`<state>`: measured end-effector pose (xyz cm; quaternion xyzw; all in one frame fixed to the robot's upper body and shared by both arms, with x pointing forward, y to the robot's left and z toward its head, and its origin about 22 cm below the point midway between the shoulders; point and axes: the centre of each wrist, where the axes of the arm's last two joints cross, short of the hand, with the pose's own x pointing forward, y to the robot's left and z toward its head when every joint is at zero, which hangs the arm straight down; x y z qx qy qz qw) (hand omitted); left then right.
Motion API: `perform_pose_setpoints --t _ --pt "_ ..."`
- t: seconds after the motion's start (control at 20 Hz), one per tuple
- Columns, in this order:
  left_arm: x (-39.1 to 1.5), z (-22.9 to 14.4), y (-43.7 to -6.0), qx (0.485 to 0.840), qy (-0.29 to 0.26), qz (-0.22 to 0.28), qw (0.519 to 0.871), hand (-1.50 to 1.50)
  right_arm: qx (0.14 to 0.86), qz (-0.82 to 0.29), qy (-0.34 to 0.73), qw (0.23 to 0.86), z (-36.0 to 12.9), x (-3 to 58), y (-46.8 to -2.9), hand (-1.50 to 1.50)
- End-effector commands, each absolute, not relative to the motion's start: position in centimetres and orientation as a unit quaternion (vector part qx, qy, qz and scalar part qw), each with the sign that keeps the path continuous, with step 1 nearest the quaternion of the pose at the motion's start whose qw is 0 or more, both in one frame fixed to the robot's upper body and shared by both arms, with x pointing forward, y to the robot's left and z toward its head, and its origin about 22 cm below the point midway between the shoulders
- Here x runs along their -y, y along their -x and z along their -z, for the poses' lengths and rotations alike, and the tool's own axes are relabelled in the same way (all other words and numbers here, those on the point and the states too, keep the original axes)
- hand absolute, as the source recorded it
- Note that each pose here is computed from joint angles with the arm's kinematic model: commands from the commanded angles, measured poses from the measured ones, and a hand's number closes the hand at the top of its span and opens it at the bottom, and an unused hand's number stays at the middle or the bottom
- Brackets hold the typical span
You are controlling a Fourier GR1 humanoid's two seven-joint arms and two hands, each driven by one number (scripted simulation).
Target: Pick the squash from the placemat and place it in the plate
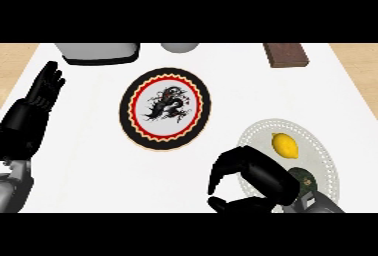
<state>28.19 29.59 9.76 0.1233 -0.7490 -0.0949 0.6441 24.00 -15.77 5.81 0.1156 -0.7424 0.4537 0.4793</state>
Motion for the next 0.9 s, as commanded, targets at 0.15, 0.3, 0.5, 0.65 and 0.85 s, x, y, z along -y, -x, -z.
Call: perform_pose_setpoints --t 0.15,0.3,0.5,0.65,0.85 --pt "-29.5 -10.0 -28.0 0.763 -0.075 0.085 0.637 0.00 0.794 -0.333 -0.155 0.484 2.4 21.8 -16.2 -1.50" --pt "-28.9 -10.0 -29.2 0.766 -0.075 0.091 0.632 0.00 0.820 -0.310 -0.157 0.455 3.3 25.0 -15.8 -1.50" --pt "-29.7 -10.1 -29.3 0.757 -0.068 0.095 0.643 0.00 0.845 -0.327 -0.116 0.407 -1.0 27.8 -16.3 -1.50" --pt "-28.5 -9.0 -28.7 0.759 -0.065 0.099 0.641 0.00 0.830 -0.380 -0.053 0.405 -3.9 29.5 -16.1 -1.50" --pt "-29.0 -9.8 -29.5 0.763 -0.077 0.095 0.635 0.00 0.756 -0.485 0.061 0.435 -7.1 32.4 -17.2 -1.50"
